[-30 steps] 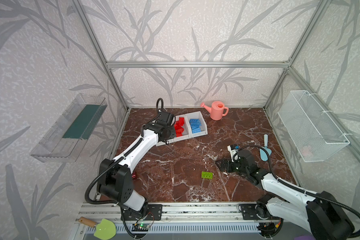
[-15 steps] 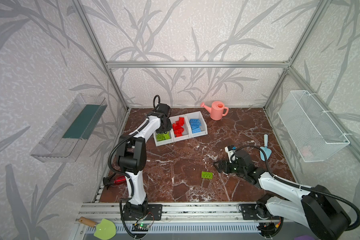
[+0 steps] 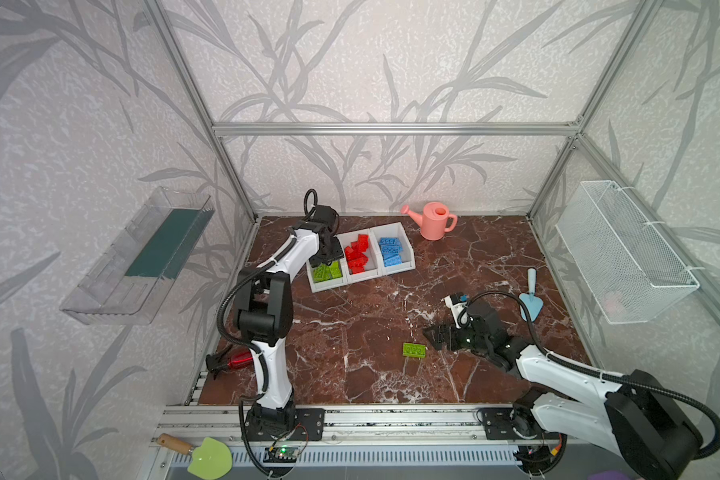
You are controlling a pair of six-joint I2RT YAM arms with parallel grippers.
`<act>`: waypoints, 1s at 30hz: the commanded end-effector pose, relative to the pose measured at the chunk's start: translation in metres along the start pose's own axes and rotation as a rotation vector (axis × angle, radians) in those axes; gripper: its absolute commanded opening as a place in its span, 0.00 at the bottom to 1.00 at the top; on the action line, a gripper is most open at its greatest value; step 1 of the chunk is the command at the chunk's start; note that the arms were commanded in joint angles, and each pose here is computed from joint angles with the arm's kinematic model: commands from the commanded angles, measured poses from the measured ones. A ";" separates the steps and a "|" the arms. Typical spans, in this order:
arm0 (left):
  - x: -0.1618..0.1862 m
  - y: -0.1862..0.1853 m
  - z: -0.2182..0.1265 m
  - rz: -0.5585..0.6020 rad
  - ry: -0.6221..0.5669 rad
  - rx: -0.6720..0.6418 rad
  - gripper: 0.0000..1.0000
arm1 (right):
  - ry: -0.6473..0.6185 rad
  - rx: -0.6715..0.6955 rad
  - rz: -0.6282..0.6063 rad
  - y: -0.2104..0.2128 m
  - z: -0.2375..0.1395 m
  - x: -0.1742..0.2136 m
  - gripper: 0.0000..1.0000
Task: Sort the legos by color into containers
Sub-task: 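Carry the brick with the left gripper into the green compartment and release, then withdraw the left gripper while the right gripper grasps the last green brick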
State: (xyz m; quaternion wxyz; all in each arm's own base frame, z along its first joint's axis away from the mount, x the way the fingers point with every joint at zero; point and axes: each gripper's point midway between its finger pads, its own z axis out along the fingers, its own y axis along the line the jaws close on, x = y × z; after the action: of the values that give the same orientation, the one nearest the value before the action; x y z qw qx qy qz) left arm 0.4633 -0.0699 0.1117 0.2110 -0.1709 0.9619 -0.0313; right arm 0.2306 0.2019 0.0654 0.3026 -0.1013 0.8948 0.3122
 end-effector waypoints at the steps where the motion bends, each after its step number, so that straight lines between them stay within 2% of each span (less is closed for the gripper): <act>1: -0.006 -0.001 -0.040 0.000 -0.060 0.046 0.69 | -0.013 -0.011 -0.059 0.011 -0.004 -0.011 0.99; 7: 0.009 -0.012 -0.091 0.021 -0.127 0.142 0.89 | 0.036 -0.018 -0.082 0.017 0.003 -0.009 0.99; 10: 0.024 -0.022 -0.121 0.066 -0.165 0.201 0.94 | 0.065 -0.019 -0.090 0.020 0.009 -0.009 0.99; 15: 0.056 -0.019 -0.161 0.130 -0.205 0.250 0.95 | 0.133 -0.004 -0.138 0.030 0.024 0.000 0.99; 20: 0.093 -0.004 -0.184 0.180 -0.241 0.340 0.95 | 0.200 0.006 -0.171 0.034 0.039 0.012 0.99; 24: 0.116 0.016 -0.186 0.187 -0.289 0.358 0.96 | 0.253 0.008 -0.183 0.035 0.047 0.016 0.99; 30: 0.138 0.031 -0.179 0.196 -0.277 0.348 0.97 | 0.303 -0.008 -0.216 0.041 0.049 0.032 1.00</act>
State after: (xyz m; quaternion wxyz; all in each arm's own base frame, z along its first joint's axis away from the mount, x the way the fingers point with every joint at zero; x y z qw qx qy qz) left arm 0.2639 -0.0909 0.2191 0.3661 -0.0525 0.9162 -0.1540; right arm 0.2229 0.2598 0.0388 0.2117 -0.2213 0.9147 0.2636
